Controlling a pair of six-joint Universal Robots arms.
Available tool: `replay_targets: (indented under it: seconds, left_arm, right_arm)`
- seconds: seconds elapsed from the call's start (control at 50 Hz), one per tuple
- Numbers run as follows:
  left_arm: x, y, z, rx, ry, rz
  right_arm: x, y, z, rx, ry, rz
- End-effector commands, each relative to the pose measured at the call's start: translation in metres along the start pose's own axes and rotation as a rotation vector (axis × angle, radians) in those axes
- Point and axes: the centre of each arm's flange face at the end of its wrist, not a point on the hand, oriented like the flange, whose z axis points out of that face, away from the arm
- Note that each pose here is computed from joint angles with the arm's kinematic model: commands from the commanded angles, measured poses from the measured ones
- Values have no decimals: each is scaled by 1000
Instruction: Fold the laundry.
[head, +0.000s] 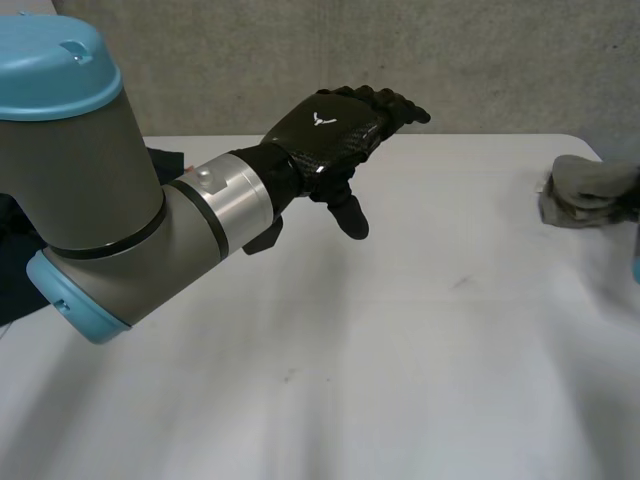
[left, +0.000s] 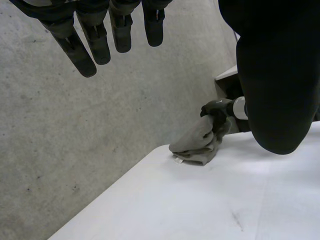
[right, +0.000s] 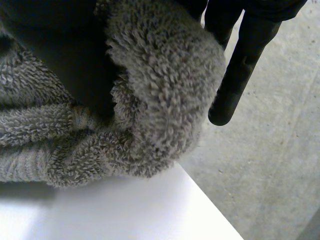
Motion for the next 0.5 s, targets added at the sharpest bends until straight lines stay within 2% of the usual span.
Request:
replay_targets:
  seconds: [0.02,0.08,0.16,0.24,0.36,0.5]
  left_arm:
    - [5,5,2,-13,15,-4]
    - [7,7,2,-17,17,-6]
    - [7,6,1,-17,19,-8]
    - [6,4,-3,-19,14,-13]
    - [5,1,-4,-8,10,-10]
    - [3,-7,-9,5,-5,-4]
  right_arm:
    - [22,3,10,0,-63,-32]
    - [16,7,6,-26,-132,-128]
    - [41,5,10,-39,-10,-343]
    - [62,1,16,-24,64,-482]
    - [60,-3,14,-31,35,-522]
    - [22,-13,-25,-168,-80,-532]
